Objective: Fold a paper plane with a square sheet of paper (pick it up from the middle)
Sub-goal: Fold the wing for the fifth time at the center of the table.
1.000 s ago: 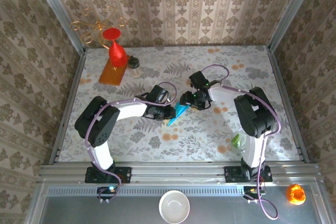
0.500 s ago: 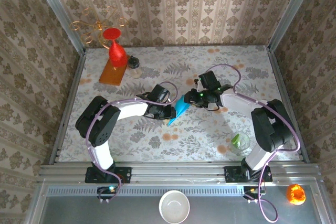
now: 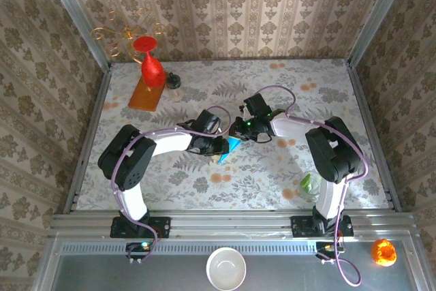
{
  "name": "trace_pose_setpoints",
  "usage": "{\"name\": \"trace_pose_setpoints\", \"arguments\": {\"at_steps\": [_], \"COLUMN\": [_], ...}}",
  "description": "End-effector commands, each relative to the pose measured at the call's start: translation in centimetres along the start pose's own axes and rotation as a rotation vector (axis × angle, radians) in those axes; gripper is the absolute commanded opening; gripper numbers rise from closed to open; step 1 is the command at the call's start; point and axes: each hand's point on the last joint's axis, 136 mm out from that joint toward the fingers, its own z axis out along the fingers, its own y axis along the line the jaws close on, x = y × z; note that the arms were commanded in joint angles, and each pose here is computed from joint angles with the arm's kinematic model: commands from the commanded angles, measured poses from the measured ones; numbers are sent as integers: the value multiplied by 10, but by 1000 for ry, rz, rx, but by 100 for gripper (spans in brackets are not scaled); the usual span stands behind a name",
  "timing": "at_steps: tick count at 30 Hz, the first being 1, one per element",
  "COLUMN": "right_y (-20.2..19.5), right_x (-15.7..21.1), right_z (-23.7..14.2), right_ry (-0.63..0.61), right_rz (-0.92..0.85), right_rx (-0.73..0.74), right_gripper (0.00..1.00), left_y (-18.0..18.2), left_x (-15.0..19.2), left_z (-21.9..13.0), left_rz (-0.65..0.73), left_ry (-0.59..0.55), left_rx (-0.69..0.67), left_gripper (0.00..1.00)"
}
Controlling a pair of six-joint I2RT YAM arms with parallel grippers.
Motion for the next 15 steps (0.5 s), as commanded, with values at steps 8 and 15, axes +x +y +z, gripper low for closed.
{"name": "trace_pose_setpoints", "arguments": {"at_steps": [8, 15], "right_y": [-18, -29], "right_x": [2, 6], "right_z": [10, 13], "right_ry": [17, 28], "right_rz": [19, 21], "right_rx": [94, 131], "right_gripper": [15, 15], "left_y": [23, 22], "left_x": [29, 29], "left_z": [14, 15], "left_rz": [-13, -14], "left_ry": [86, 89], "left_rx": [-77, -76], "left_gripper": [31, 31]}}
